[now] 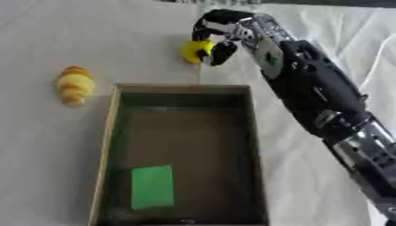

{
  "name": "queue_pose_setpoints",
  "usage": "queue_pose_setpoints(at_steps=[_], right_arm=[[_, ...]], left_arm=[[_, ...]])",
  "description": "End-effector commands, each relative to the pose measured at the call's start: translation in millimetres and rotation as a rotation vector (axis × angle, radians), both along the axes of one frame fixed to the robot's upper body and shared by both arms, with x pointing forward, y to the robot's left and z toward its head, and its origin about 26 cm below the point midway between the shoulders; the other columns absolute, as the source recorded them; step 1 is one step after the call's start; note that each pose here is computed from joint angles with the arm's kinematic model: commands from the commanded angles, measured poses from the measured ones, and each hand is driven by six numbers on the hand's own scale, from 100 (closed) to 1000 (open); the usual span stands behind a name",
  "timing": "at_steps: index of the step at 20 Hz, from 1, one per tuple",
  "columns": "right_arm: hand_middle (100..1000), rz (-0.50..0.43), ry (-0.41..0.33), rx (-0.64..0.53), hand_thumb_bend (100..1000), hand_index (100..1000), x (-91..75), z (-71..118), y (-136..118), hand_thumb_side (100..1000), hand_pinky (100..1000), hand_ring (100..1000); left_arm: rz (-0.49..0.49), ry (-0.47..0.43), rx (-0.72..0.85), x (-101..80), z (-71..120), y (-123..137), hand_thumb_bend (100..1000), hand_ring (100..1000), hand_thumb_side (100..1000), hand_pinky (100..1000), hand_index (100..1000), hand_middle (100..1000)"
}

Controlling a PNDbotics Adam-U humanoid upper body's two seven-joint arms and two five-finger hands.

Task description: Pick up objects on the table and place them in the box.

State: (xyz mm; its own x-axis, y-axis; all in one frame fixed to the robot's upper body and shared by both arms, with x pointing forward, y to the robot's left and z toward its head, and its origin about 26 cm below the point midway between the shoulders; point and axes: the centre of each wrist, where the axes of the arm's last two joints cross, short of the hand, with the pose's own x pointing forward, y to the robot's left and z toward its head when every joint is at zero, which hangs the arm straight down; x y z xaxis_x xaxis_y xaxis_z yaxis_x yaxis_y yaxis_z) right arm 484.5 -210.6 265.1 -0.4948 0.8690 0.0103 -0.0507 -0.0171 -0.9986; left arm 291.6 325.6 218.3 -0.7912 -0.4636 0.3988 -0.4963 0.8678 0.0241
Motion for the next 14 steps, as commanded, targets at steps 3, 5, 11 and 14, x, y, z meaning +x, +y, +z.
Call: queue_pose_setpoints(at_steps=[3, 5, 11, 14], right_arm=[[343, -0.004, -0.117, 0.109, 100, 340, -2.6, 16.2, 1.5, 100, 772, 636], [338, 0.01, -0.161, 0.147, 100, 321, -5.1, 18.1, 3.5, 100, 768, 627], [353, 0.162, -0.308, 0.181, 100, 326, -42.9, 54.2, 18.4, 100, 770, 621], [393, 0.275, -0.399, 0.204, 100, 327, -85.9, 80.2, 27.5, 100, 759, 610]], left_arm=[[-0.007, -0.021, 0.016, -2.1, 7.4, -0.1, 100, 752, 470, 756, 788, 713], [-0.006, -0.019, 0.017, -2.3, 7.0, 0.3, 100, 752, 466, 756, 788, 712], [-0.002, -0.008, 0.024, -3.0, 5.9, 1.4, 100, 752, 466, 757, 788, 712], [0.002, -0.004, 0.025, -3.4, 5.5, 2.2, 100, 752, 462, 757, 788, 711]])
